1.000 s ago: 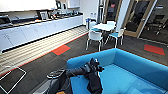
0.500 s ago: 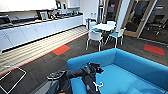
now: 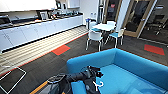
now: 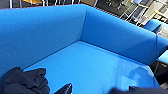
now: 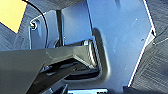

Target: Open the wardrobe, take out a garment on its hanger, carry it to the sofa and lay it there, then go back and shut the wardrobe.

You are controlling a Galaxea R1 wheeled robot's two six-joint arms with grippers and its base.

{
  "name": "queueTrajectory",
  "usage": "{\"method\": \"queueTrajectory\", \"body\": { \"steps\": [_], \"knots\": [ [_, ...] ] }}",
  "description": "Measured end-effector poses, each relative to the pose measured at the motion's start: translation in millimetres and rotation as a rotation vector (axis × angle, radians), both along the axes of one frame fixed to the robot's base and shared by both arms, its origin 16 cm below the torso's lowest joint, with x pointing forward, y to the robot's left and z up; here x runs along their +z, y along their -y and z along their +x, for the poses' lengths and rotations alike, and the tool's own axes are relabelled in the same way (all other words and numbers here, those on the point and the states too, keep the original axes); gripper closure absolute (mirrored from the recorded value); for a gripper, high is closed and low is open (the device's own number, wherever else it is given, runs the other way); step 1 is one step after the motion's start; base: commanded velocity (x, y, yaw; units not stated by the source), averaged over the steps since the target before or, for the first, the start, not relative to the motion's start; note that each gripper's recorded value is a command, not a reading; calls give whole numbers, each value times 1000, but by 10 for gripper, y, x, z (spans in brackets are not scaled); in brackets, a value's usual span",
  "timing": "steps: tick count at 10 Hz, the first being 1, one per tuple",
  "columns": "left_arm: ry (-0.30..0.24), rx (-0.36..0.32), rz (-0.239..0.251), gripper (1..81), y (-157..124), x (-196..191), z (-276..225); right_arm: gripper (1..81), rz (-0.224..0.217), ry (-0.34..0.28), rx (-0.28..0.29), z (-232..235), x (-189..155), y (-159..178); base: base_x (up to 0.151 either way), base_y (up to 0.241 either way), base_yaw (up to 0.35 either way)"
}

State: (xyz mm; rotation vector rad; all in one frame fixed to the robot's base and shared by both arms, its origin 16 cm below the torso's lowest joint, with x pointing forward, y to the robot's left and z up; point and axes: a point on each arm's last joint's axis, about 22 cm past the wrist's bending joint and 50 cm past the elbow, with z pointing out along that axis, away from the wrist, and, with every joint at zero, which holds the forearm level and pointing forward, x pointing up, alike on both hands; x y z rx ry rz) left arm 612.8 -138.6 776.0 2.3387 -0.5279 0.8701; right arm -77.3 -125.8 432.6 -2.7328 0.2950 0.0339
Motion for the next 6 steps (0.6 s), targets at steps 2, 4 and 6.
{"method": "queueTrajectory", "body": {
  "steps": [2, 4, 6],
  "knots": [
    [-40, -47, -30, 10, 184, -91, -359, 10, 0, 0, 0, 1, 0, 0, 0, 0, 0],
    [-74, -101, -73, 10, 426, -96, -725, 10, 0, 0, 0, 0, 0, 0, 0, 0, 0],
    [-111, -84, -56, 10, 32, -410, -856, 10, 0, 0, 0, 1, 0, 0, 0, 0, 0]
  ]
}}
